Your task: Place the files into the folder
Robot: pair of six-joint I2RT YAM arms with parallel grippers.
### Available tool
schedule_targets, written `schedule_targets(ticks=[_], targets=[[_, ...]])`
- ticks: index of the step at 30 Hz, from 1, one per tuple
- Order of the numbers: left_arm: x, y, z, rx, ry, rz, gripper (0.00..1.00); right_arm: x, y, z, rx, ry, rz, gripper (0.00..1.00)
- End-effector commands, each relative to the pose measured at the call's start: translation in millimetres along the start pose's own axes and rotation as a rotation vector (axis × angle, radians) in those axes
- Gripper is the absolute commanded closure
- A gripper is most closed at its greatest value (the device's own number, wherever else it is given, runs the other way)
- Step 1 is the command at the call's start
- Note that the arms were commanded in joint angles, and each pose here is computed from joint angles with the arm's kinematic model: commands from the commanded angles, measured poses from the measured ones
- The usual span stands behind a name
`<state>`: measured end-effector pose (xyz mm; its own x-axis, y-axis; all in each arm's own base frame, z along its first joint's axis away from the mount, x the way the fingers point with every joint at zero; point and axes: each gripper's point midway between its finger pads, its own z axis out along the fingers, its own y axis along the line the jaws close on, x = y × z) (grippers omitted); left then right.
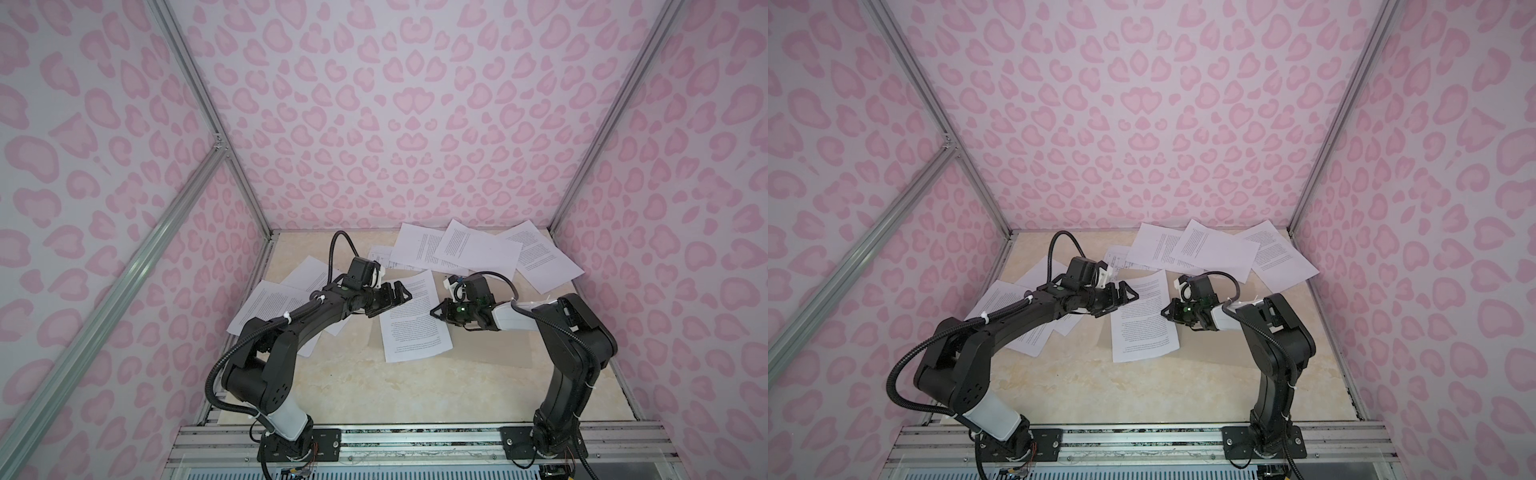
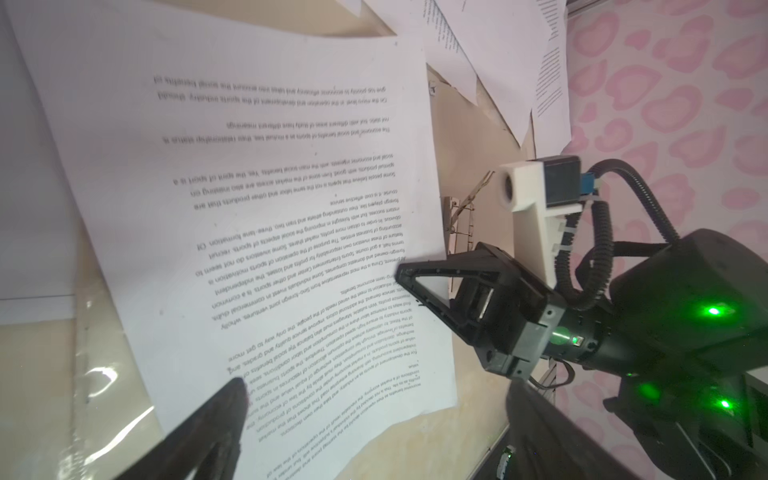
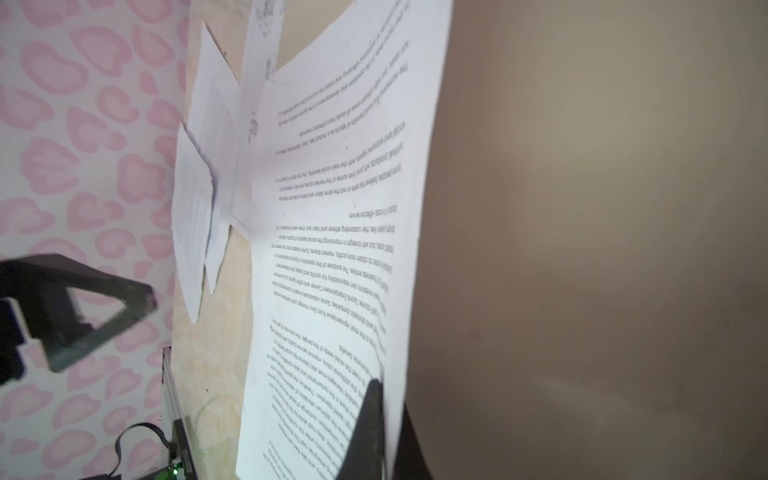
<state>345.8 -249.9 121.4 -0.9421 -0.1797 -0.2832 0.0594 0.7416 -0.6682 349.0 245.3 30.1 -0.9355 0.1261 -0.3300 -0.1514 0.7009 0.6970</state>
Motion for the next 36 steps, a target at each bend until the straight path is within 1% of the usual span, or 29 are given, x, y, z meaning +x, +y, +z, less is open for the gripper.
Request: schedule_targets(ticks=[1,5,11,13,15,17,18,21,24,25,27,29,30,32,34,36], targets=[[8.1,30.6,-12.2,-0.132,0.017,0.01,0.01,34.9,-29.0,-9.3,0.116,0.084,0.032,1.0],[12.7,47.5,-12.0,-0.151,0.028,-0.012,0.01,54.6,-45.9,-28.2,0.138,0.092,0.097,1.0],[25.4,54.3,-8.8,-0.143,0.054,-0.03,0.01,77.8,-80.9,-57.1,0.193,0.093,0.185,1.0],[31.5,54.7,-8.3,-0.135,0.068,-0.033,0.01,78.6,-87.2,-70.3,0.18,0.074,0.22,1.0],[34.9,54.2,-8.0,-0.129,0.074,-0.032,0.01,71.9,-84.6,-81.2,0.17,0.046,0.217,1.0],[36.6,53.2,-5.6,-0.114,0.085,-0.037,0.01,52.3,-62.2,-87.0,0.107,0.005,0.18,1.0],[36.4,52.6,-3.4,-0.107,0.088,-0.041,0.01,36.7,-44.7,-89.4,0.067,-0.029,0.146,1.0],[34.2,54.1,5.1,-0.098,0.094,-0.071,0.01,-11.3,19.6,-100.1,-0.07,-0.134,0.013,1.0],[32.3,52.2,15.4,-0.048,0.105,-0.115,0.01,-54.2,78.1,-118.2,-0.2,-0.24,-0.094,1.0],[30.1,52.9,17.6,-0.034,0.1,-0.13,0.01,-67.4,93.3,-124.6,-0.227,-0.279,-0.13,1.0],[26.4,55.3,17.7,-0.009,0.084,-0.164,0.01,-85.6,114.9,-129.4,-0.26,-0.318,-0.188,1.0],[22.3,55.9,15.3,0.016,0.07,-0.187,0.01,-100.7,131.8,-127.8,-0.291,-0.337,-0.239,1.0],[20.5,55.9,13.1,0.025,0.062,-0.195,0.01,-107.2,134.6,-123.6,-0.28,-0.348,-0.261,1.0],[16.0,53.6,7.5,0.035,0.044,-0.195,0.01,-116.9,132.2,-114.4,-0.269,-0.342,-0.249,1.0],[13.7,52.8,2.0,0.03,0.038,-0.193,0.01,-122.6,133.2,-107.7,-0.309,-0.339,-0.231,1.0],[11.9,53.8,-3.2,0.028,0.021,-0.192,0.01,-122.5,130.2,-99.5,-0.304,-0.351,-0.249,1.0]])
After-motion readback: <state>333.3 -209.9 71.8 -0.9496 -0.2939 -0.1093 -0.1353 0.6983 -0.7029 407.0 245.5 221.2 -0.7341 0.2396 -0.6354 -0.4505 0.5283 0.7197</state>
